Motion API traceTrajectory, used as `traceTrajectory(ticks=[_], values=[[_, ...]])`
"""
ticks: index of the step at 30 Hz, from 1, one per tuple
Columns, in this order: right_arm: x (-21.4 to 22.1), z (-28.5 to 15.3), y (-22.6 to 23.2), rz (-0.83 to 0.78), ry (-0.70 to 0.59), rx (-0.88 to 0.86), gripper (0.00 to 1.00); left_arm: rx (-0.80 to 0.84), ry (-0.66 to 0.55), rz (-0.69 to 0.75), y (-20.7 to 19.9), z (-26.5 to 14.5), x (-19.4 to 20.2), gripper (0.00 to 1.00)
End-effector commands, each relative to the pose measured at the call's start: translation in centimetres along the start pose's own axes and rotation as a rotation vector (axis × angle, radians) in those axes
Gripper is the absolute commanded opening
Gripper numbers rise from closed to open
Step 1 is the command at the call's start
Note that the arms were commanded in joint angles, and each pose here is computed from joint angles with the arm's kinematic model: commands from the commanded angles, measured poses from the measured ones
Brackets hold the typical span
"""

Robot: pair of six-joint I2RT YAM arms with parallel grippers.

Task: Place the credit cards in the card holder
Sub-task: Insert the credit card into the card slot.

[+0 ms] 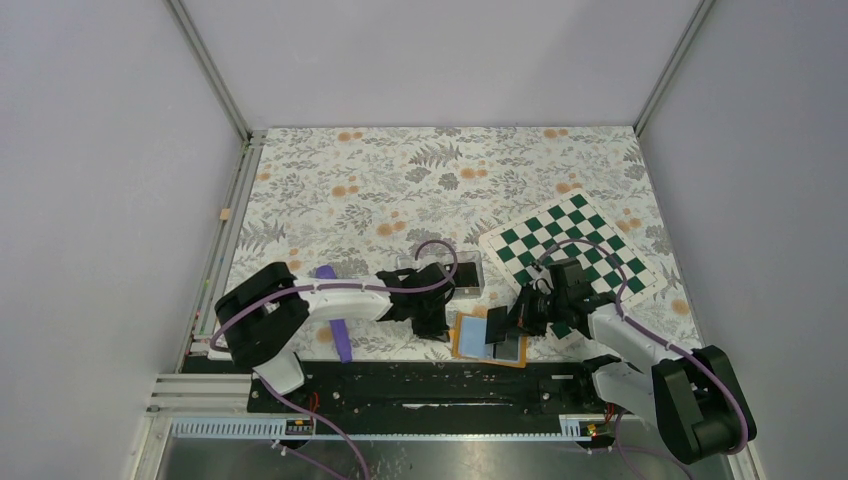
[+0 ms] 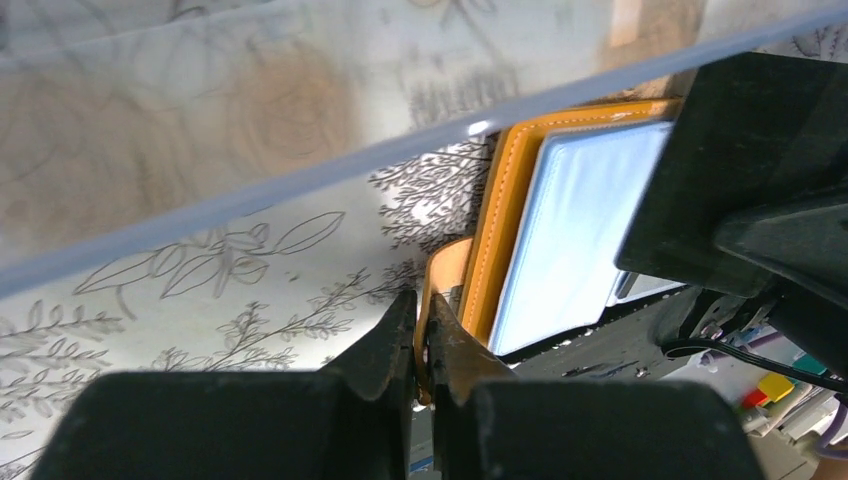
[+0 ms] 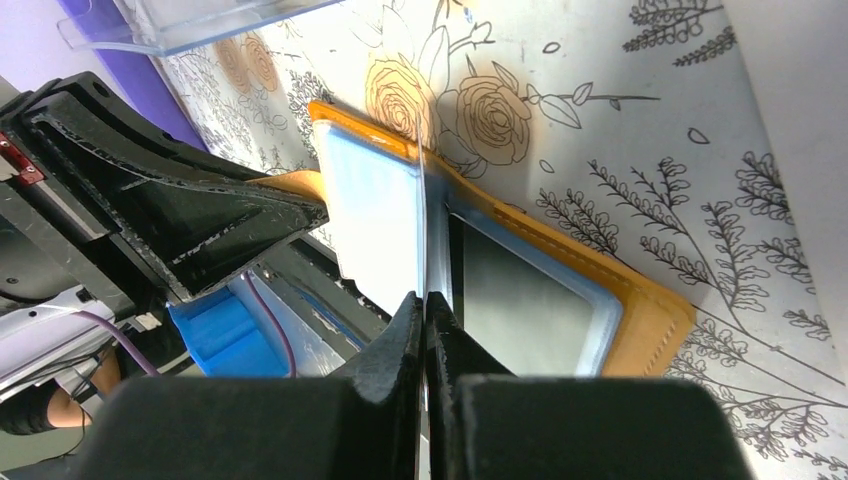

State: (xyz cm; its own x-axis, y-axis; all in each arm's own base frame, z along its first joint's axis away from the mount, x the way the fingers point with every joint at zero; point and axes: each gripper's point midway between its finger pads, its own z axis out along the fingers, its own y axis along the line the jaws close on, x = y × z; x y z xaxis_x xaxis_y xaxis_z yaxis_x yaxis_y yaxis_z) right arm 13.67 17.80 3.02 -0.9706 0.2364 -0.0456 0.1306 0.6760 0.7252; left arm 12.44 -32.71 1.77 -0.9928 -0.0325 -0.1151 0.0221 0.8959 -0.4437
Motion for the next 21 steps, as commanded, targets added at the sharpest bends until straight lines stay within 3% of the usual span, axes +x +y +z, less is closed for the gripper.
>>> traceTrajectory(ticks=[1, 21], values=[[-1.6, -0.5, 1.3, -0.054, -0.037, 0.01, 0.0, -0.082, -0.058, -0.047, 2.7, -0.7, -0.5, 0.0], [-1.4, -0.1, 2.8, -0.037, -0.029, -0.098, 0.0, -0.05, -0.022, -0.05, 2.3, 0.0, 0.0, 0.0]])
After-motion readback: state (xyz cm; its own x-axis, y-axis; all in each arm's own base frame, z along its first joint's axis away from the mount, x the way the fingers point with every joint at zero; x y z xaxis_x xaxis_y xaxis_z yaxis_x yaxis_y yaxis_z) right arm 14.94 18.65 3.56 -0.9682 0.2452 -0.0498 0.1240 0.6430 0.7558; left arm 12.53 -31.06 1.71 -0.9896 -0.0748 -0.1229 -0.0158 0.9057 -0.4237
